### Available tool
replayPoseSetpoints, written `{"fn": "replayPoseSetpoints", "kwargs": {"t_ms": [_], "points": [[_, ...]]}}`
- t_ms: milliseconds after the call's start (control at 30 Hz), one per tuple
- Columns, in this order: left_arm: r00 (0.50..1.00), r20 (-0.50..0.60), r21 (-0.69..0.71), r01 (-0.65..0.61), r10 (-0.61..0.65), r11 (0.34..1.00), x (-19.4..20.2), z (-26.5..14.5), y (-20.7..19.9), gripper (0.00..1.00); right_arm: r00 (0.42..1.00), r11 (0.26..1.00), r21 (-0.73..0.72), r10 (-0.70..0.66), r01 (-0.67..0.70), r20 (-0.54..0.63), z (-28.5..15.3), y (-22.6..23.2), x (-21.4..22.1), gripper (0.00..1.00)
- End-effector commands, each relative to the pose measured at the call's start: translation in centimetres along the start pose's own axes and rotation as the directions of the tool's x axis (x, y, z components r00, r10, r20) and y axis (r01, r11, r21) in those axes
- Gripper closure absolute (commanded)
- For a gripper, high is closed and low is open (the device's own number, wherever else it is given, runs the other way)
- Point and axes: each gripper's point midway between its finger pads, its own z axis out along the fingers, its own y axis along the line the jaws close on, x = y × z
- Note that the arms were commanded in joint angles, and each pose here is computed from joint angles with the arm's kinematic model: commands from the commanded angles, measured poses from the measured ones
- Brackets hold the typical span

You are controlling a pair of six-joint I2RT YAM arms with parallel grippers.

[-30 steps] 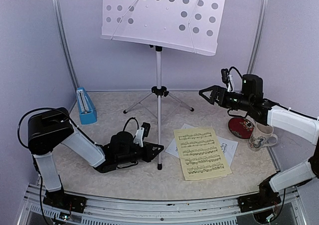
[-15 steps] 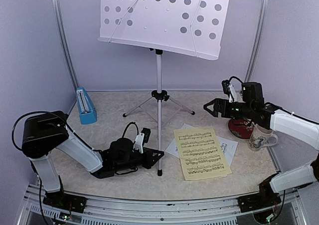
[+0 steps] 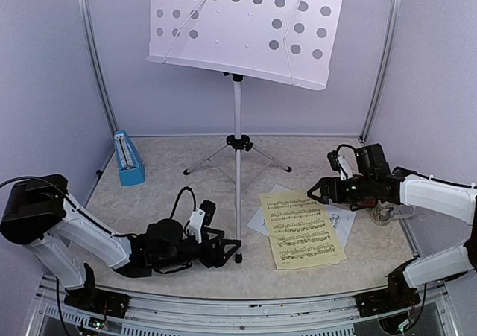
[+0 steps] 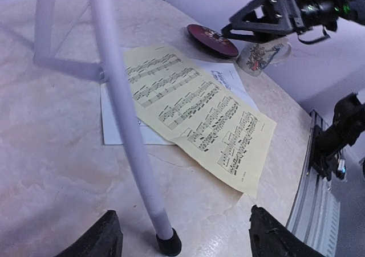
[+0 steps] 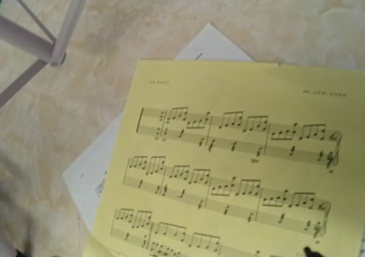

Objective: Set up the instrument practice props

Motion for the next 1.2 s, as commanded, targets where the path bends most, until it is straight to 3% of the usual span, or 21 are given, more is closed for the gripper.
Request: {"fn": "replayPoseSetpoints", "kwargs": {"t_ms": [0,100,167,300,500,833,933,1167], "points": [[0.933,0.035,-0.068,-0.355,0.358,0.932,-1.3,-0.5,-3.4,0.22,1.0,0.999,-0.049,-0.008,0.009,0.028,-0.6,0.3,-0.3,0.1],[0.797,-0.01,-0.021,-0.604,0.604,0.797,0.4,0.3,-6.1,0.21,0.997,0.997,-0.078,-0.016,0.021,0.075,-1.5,0.6,-1.2,0.08],[0.714,-0.027,0.033,-0.699,0.7,0.714,1.6,1.2,-7.5,0.21,0.994,0.995,-0.096,-0.016,0.027,0.109,-2.2,0.6,-1.8,0.07],[0.589,-0.022,0.144,-0.798,0.808,0.586,3.2,2.7,-9.5,0.23,0.987,0.995,-0.101,-0.009,0.026,0.158,-3.4,-0.1,-2.6,0.06],[0.404,-0.094,0.162,-0.896,0.91,0.414,5.4,5.9,-9.4,0.26,0.985,0.995,-0.1,0.03,-0.013,0.167,-4.2,-1.9,-2.4,0.05],[0.253,-0.129,0.224,-0.935,0.959,0.277,8.5,8.5,-8.8,0.29,0.983,0.99,-0.128,0.083,-0.063,0.164,-3.9,-3.4,-1.8,0.05],[0.228,-0.123,0.229,-0.94,0.966,0.252,8.7,9.0,-9.0,0.3,0.98,0.987,-0.14,0.103,-0.08,0.168,-3.8,-3.5,-1.5,0.05],[0.114,-0.155,0.224,-0.963,0.981,0.147,8.9,10.2,-8.5,0.36,0.977,0.982,-0.145,0.143,-0.12,0.159,-3.7,-3.8,-0.9,0.06]]}}
